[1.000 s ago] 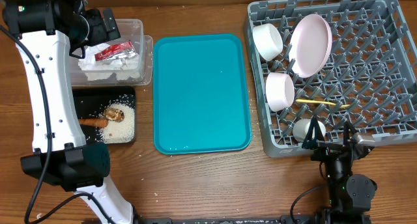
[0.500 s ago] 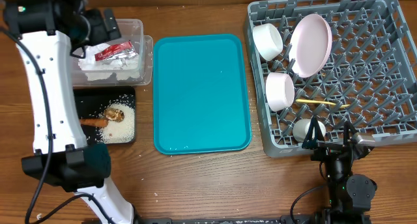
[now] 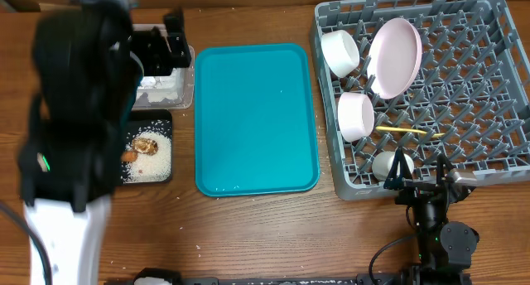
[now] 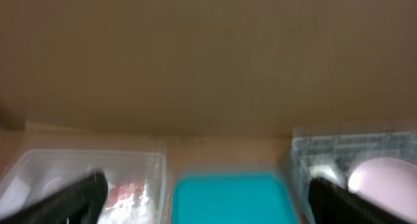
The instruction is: Sort waste into correct bins and load items into the dishwasher
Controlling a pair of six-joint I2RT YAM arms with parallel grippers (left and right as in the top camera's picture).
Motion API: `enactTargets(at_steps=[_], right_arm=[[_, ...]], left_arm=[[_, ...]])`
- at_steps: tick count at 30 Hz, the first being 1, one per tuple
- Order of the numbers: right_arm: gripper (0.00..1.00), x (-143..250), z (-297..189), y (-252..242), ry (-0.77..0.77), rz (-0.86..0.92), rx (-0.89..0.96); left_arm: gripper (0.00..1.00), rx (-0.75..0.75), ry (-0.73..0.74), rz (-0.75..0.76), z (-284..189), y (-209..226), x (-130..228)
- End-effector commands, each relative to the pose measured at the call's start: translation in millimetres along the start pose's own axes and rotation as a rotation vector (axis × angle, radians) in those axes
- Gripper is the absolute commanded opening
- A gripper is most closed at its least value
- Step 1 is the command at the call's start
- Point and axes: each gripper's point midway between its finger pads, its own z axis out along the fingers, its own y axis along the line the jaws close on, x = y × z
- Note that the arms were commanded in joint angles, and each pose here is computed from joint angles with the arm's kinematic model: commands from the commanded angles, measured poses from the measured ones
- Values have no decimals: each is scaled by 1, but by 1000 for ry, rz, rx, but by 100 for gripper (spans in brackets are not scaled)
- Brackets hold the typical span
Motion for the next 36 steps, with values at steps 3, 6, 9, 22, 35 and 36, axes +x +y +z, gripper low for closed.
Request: enactTargets(at_steps=[3,6,9,22,35,36], right_arm=[[100,1,0,-2,-8,7,9],[100,1,0,-2,-8,7,9],[100,1,0,-2,-8,7,9],[100,1,0,-2,-8,7,9],[100,1,0,-2,-8,7,9],[100,1,0,-2,-8,7,9]], left_arm=[[100,5,-63,9,-1,19,99],[100,20,-153,-2,-17,27,139],[100,28,-212,-6,-35,40,181],[100,-61,-299,-37,-61,84,272],[100,-119,-167,-10,-60,96,307],[100,-119,-167,-10,-60,96,307]])
